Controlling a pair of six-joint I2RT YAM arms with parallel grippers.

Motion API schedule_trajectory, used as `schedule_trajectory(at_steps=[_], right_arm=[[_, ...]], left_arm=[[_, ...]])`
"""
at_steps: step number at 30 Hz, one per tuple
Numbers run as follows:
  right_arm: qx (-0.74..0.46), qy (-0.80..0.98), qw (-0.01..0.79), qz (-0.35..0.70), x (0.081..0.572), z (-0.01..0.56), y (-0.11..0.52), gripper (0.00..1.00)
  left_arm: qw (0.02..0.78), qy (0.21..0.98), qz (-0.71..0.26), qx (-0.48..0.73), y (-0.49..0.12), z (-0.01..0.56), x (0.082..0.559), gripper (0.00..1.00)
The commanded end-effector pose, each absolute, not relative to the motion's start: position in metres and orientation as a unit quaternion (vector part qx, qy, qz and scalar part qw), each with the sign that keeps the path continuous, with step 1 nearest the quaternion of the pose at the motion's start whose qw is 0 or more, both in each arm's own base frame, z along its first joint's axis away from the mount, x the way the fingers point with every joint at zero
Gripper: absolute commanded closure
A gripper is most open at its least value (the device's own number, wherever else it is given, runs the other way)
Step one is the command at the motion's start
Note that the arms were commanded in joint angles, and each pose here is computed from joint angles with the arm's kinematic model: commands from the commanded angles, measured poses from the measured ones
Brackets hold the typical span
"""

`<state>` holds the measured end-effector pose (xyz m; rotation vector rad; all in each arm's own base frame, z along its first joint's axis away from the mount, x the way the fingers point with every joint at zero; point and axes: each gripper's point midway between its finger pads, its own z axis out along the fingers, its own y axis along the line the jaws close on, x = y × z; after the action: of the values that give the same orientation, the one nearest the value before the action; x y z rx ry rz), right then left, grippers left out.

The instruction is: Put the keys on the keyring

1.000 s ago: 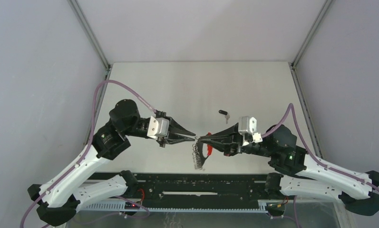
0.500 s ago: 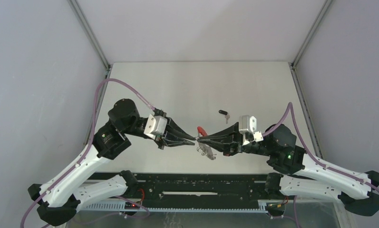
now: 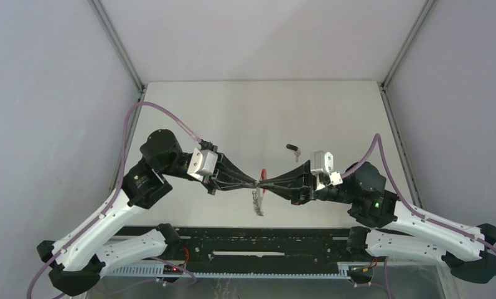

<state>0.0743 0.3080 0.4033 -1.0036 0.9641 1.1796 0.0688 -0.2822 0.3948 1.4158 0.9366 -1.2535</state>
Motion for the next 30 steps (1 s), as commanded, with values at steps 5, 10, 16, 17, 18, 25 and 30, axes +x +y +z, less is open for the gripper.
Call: schedule_trajectory(at_steps=[5,10,16,17,18,25,30], right_arm=[[-0.418,0.395,0.628,0.525,0.073,0.423,0.303,1.0],[-0.418,0.395,0.627,0.526,0.072,0.423,0.304,1.0],[-0.416,0.393,0.626,0.53,0.071,0.424,0.304,1.0],[-0.416,0.393,0.626,0.53,0.071,0.425,0.304,1.0],[-0.416,0.393,0.626,0.529,0.071,0.424,0.304,1.0],[-0.417,0.4,0.622,0.528,0.073,0.42,0.308,1.0],[-0.42,0.4,0.622,0.526,0.073,0.418,0.31,1.0]], left_arm=[[0.503,0.385,-0.515,0.578,-0.281,0.401,0.07,0.78],[0.504,0.392,-0.512,0.575,-0.28,0.398,0.072,0.7],[0.507,0.408,-0.504,0.567,-0.281,0.392,0.078,0.78],[0.507,0.411,-0.504,0.566,-0.281,0.39,0.079,0.79],[0.504,0.414,-0.506,0.565,-0.281,0.389,0.078,0.81],[0.503,0.414,-0.515,0.557,-0.281,0.393,0.076,0.89],[0.499,0.415,-0.518,0.558,-0.284,0.39,0.077,0.91]])
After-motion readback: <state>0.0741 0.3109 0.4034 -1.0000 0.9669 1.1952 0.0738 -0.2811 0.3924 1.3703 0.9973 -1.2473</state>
